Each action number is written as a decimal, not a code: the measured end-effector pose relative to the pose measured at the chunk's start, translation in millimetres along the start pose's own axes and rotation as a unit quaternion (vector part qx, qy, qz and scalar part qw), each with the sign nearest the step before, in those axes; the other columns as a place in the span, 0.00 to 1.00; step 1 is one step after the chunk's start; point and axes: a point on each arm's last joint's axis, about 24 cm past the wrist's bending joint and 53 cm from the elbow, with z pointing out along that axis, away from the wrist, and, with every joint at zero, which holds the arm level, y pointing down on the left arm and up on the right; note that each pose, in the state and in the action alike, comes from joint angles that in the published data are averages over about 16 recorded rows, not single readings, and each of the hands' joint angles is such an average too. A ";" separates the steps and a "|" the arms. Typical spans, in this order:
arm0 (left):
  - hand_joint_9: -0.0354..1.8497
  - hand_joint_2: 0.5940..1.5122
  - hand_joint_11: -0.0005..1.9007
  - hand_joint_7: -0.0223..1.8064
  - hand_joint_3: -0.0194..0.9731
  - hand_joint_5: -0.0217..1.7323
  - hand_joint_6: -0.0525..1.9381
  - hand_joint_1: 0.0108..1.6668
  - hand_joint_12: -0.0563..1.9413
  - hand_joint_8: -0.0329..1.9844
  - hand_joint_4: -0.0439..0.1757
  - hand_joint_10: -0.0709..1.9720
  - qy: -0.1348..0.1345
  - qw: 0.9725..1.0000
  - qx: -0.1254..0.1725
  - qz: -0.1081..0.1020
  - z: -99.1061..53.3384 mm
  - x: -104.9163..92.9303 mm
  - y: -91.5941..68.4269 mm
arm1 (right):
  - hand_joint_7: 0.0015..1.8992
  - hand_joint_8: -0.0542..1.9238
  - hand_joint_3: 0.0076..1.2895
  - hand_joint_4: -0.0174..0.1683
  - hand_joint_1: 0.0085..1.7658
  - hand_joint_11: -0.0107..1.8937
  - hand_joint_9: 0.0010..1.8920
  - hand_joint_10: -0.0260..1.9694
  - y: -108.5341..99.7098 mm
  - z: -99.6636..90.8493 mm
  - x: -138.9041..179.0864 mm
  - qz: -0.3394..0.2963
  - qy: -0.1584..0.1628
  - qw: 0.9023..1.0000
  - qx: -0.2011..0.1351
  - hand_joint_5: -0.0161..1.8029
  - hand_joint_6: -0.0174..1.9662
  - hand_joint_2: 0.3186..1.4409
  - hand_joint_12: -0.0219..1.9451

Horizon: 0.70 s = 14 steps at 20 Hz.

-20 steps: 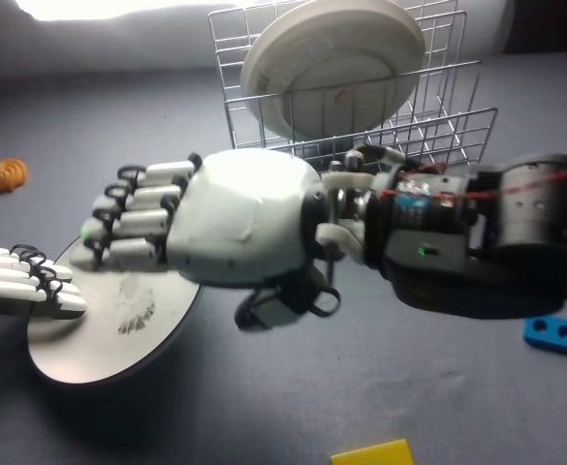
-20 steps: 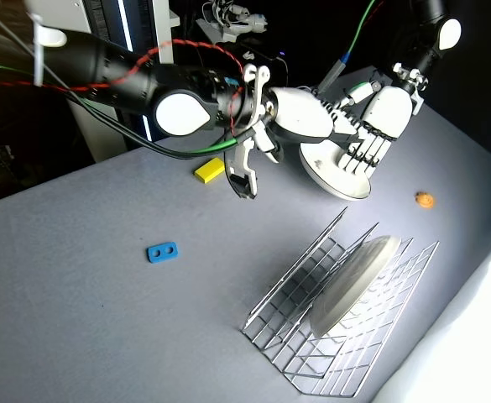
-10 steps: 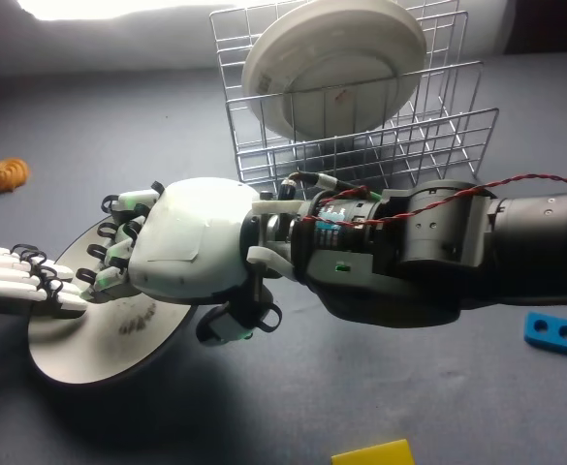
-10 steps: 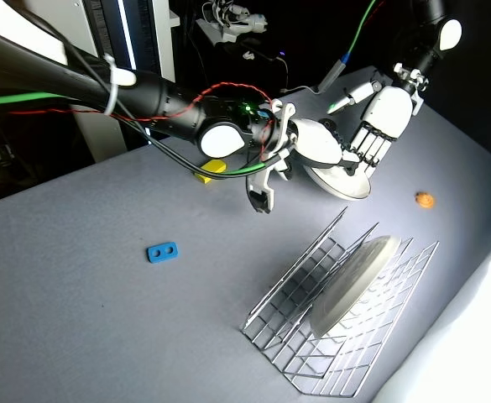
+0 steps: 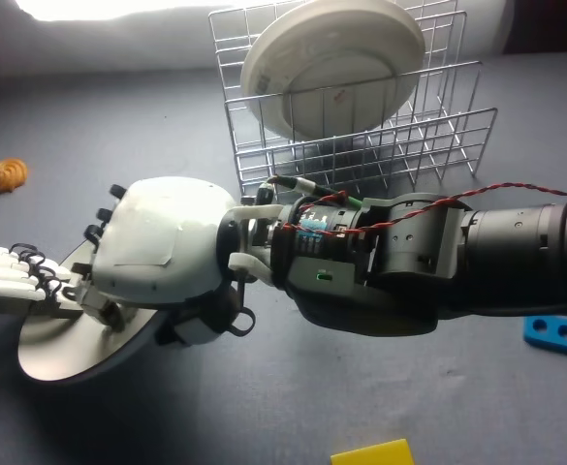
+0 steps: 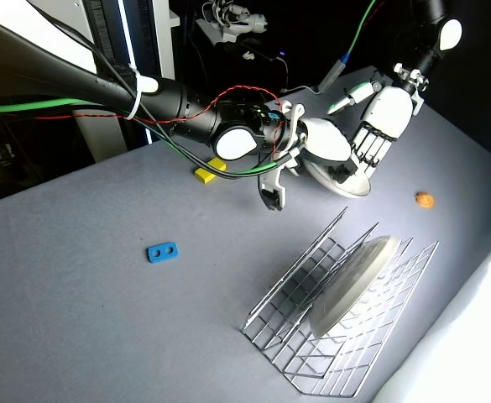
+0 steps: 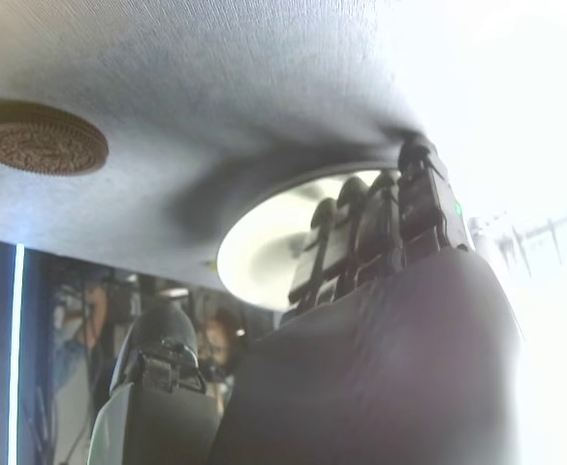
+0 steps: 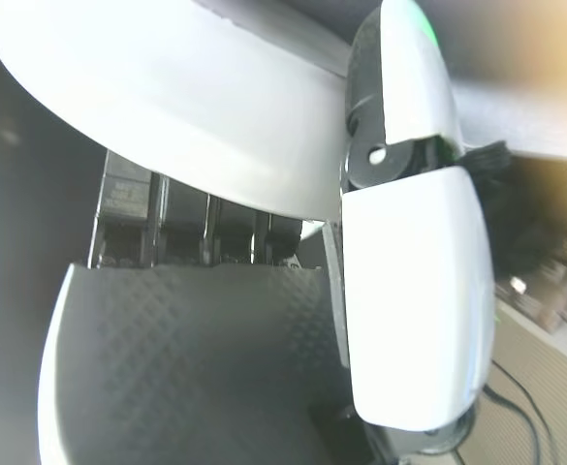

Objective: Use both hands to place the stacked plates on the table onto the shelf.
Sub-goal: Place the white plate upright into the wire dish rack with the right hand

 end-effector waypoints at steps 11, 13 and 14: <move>0.01 0.62 0.01 0.02 0.03 0.02 0.02 0.00 0.02 0.01 0.17 0.01 -0.005 1.000 0.007 0.024 0.9 -14.6 -9.1 | 0.48 0.36 0.01 0.07 0.68 0.42 0.51 0.57 2.5 -3.6 -7.6 0.006 -0.017 1.000 -0.007 0.47 0.35 0.58 0.59; 0.01 0.62 0.01 0.02 0.03 0.02 0.02 0.00 0.03 0.01 0.17 0.01 -0.010 0.999 0.010 0.032 0.6 -21.1 -13.0 | 0.48 0.37 0.01 0.08 0.69 0.42 0.51 0.58 2.1 -6.5 -8.1 0.010 -0.016 1.000 -0.005 0.47 0.36 0.58 0.59; 0.02 0.62 0.01 0.02 0.03 0.02 0.03 0.00 0.03 0.01 0.17 0.01 -0.014 0.999 0.012 0.036 0.2 -24.8 -15.2 | 0.48 0.37 0.01 0.08 0.69 0.42 0.51 0.57 2.1 -8.1 -8.3 0.011 -0.015 1.000 -0.005 0.47 0.36 0.58 0.59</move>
